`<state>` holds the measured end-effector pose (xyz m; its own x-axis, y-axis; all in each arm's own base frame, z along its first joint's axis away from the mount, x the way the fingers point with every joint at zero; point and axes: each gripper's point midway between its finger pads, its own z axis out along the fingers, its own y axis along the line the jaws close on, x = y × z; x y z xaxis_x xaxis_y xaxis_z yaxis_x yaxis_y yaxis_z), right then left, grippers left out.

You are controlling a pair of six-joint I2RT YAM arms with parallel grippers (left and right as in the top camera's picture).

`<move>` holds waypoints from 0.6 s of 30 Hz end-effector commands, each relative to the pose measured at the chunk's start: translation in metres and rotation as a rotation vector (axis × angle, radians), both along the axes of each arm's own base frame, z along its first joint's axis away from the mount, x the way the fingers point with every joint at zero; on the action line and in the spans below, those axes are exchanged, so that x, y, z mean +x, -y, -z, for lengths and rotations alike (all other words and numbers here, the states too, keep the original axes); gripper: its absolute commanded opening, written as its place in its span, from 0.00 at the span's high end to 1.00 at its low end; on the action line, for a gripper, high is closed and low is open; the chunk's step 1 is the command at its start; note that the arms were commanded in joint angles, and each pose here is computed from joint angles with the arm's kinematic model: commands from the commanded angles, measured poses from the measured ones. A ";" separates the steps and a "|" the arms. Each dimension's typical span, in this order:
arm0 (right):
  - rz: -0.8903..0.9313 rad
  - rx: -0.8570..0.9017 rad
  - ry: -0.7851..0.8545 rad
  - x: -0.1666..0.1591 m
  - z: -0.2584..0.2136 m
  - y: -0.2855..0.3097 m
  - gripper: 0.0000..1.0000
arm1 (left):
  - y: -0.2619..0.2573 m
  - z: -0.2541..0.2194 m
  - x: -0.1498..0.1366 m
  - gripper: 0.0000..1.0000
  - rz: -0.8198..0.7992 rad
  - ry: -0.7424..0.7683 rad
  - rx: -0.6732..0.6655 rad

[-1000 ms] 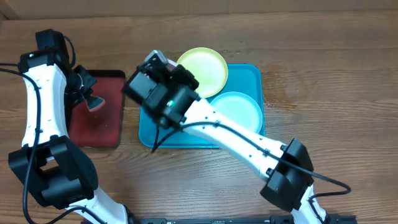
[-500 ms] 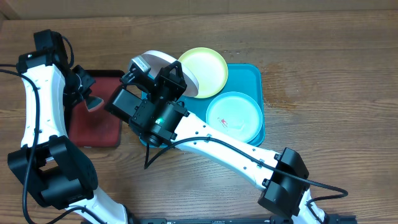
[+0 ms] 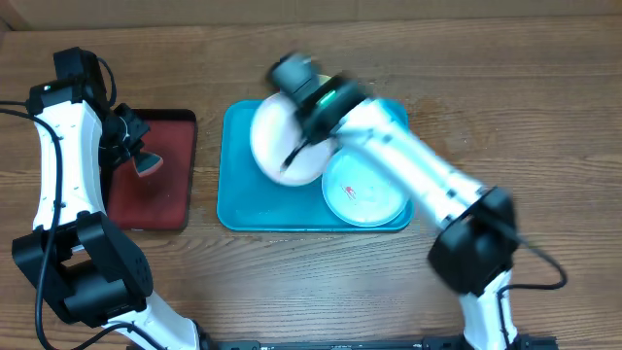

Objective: Clean dirty plates on tray and stack at the side
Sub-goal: 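Lift the white plate with the right gripper and move it right of the tray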

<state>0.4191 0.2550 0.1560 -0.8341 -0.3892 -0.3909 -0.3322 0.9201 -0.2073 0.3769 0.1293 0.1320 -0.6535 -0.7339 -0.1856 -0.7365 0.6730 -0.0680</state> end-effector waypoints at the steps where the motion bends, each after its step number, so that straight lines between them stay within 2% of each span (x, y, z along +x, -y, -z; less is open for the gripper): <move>1: 0.174 0.437 -0.246 0.015 -0.011 0.050 0.96 | -0.001 0.002 -0.002 0.96 0.011 -0.011 -0.001; 3: 0.259 0.498 -0.305 0.021 -0.004 0.092 0.96 | -0.001 0.002 -0.002 0.96 0.012 -0.010 -0.001; 10: 0.502 0.479 -0.353 0.021 0.042 0.227 0.96 | -0.001 0.003 -0.002 0.96 0.012 -0.011 -0.003; 18: 0.703 0.516 -0.316 0.012 0.085 0.318 0.96 | 0.000 0.003 -0.001 0.96 0.013 -0.008 -0.009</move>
